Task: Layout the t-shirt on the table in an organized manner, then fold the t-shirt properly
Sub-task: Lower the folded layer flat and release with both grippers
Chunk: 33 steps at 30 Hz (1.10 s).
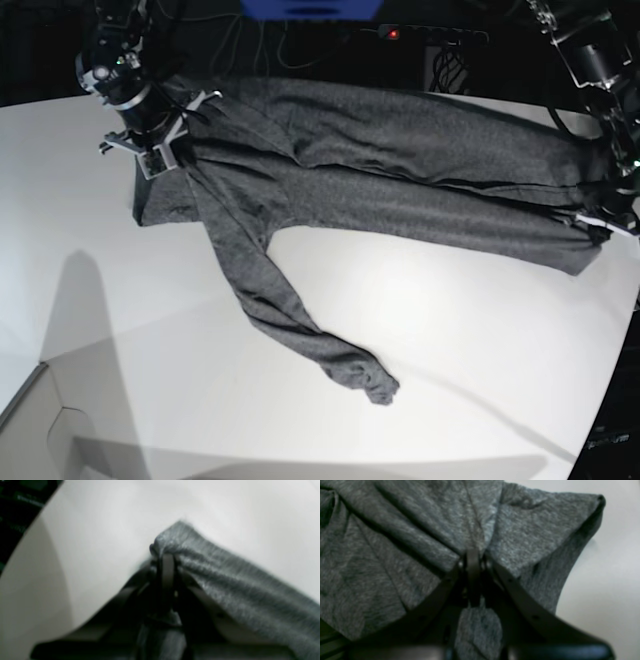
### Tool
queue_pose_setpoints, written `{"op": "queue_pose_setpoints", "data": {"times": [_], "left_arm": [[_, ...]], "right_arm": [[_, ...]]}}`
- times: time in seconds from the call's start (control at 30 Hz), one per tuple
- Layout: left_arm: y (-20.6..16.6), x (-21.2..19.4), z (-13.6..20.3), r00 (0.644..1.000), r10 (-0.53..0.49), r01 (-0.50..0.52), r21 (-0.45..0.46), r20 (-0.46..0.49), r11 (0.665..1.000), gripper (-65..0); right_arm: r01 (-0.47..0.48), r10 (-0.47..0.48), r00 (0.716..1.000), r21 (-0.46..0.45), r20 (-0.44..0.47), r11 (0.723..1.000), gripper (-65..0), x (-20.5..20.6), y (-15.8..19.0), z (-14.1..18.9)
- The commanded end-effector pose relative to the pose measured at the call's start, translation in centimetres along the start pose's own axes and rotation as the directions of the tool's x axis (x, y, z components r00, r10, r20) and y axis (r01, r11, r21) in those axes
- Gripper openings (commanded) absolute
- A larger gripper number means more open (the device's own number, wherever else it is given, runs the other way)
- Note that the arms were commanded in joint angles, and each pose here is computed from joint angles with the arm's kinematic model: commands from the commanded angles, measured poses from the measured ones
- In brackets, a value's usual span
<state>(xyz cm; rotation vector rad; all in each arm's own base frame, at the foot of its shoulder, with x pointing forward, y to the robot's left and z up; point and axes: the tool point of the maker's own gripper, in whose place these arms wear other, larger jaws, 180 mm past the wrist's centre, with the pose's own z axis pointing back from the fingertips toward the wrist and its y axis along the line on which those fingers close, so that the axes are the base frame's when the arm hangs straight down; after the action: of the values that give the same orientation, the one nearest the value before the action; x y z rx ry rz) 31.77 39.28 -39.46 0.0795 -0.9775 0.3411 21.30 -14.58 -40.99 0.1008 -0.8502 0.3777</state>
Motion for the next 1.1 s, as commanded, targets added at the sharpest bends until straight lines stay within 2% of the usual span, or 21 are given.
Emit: {"op": "queue_pose_setpoints", "data": {"times": [0.0,0.27,0.57,0.67,0.87,1.07], "left_arm": [[0.8,1.8,0.3,0.999,-0.014,0.014,0.011,0.050,1.000,-64.9],[1.4,-0.3,0.6,1.000,-0.016,0.016,0.021,0.004,1.000,-64.6],[3.1,-3.3,0.3,0.996,0.006,-0.002,0.047,-0.084,0.999,-64.4],[3.1,-3.4,0.3,0.996,0.008,-0.003,0.048,-0.087,0.999,-60.4],[3.1,-3.4,0.4,0.996,0.018,-0.015,0.048,-0.082,0.999,-40.0],[3.1,-3.2,0.3,0.997,0.022,-0.018,0.049,-0.074,0.999,-37.9]], "right_arm": [[-0.001,0.001,0.999,-0.008,0.040,1.000,-65.0,1.0,-0.4,0.2],[-0.004,0.004,1.000,0.005,-0.019,1.000,-65.0,-1.3,-0.8,0.0],[-0.025,0.025,0.999,0.000,-0.031,1.000,-64.6,-1.5,-1.4,0.2],[-0.032,0.032,0.999,-0.002,-0.032,0.999,-57.6,-1.5,-1.6,0.3],[-0.093,0.094,0.996,-0.043,0.007,0.995,-40.7,0.6,-3.3,1.3],[-0.096,0.108,0.991,-0.137,0.082,0.986,-31.2,3.7,-5.1,3.1]]}}
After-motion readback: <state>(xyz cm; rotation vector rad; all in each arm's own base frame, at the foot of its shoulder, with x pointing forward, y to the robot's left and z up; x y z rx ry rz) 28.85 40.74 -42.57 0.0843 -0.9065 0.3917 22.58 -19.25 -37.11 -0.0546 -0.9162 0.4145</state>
